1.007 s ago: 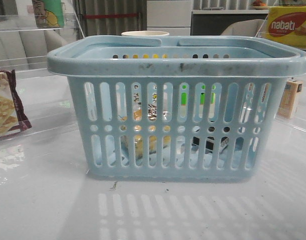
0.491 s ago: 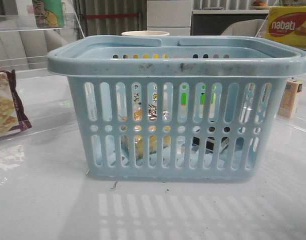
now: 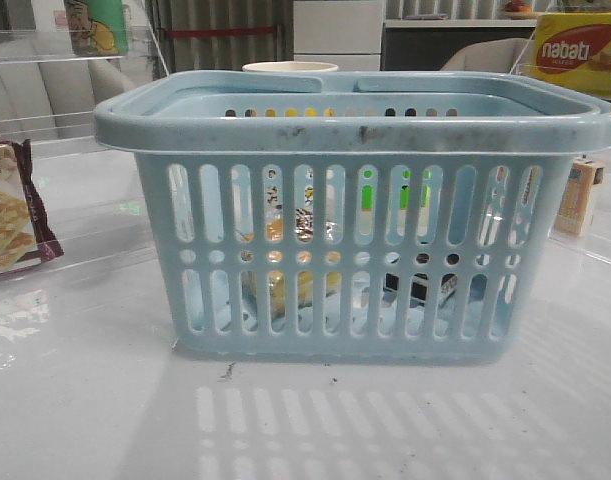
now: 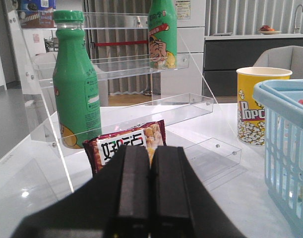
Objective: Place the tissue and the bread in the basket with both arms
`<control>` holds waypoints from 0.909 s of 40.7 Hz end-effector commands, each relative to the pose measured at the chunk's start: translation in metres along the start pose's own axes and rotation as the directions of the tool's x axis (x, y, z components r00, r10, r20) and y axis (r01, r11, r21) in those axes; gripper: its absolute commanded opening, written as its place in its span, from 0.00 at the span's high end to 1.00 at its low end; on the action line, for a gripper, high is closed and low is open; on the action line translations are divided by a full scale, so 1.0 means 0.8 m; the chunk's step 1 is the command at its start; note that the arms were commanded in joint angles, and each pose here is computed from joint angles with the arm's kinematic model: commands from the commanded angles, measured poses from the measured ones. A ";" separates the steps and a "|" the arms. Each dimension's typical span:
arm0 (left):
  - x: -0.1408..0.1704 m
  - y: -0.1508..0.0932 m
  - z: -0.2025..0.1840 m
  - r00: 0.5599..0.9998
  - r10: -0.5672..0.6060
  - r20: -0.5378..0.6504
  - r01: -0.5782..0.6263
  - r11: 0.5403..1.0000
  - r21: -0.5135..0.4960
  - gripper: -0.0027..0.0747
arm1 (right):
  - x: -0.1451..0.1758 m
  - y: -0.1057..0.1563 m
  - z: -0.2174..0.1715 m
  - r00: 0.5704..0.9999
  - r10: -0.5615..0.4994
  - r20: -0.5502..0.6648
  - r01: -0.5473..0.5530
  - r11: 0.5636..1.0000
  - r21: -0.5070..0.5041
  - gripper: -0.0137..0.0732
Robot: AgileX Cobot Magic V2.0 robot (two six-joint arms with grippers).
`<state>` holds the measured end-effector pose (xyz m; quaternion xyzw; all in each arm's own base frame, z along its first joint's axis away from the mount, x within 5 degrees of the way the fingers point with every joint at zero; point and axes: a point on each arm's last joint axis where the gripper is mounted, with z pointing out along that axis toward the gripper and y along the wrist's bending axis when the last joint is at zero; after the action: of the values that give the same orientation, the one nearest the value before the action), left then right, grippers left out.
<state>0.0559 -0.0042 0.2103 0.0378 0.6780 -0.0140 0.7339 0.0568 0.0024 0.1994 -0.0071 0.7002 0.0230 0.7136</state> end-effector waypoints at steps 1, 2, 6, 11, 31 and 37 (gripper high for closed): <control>-0.011 0.001 -0.002 0.994 -0.019 0.104 0.020 1.000 -0.006 0.85 | -0.014 0.000 -0.003 0.991 -0.004 0.131 0.003 1.000 0.005 0.78; -0.011 0.001 -0.002 0.995 -0.019 0.101 0.020 1.000 -0.006 0.85 | -0.014 0.000 -0.003 0.991 -0.004 0.131 0.003 1.000 0.005 0.78; -0.011 0.001 -0.002 0.995 -0.019 0.101 0.020 1.000 -0.006 0.85 | -0.014 0.000 -0.003 0.991 -0.005 0.131 0.004 1.000 0.004 0.78; -0.011 0.001 -0.002 0.995 -0.019 0.101 0.020 1.000 -0.006 0.85 | -0.014 0.000 -0.003 0.991 -0.005 0.130 0.004 1.000 0.004 0.78; -0.011 0.001 -0.002 0.995 -0.019 0.101 0.020 1.000 -0.006 0.85 | -0.014 -0.002 -0.003 0.991 -0.009 0.130 0.005 0.999 0.033 0.78; -0.011 0.001 -0.002 0.995 -0.019 0.101 0.020 1.000 -0.006 0.85 | -0.014 -0.002 -0.003 0.991 -0.009 0.130 0.005 0.999 0.033 0.78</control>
<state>0.0559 -0.0042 0.2103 0.0376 0.6780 -0.0142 0.7339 0.0567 0.0005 0.2012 0.0051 0.6928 0.0123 0.7210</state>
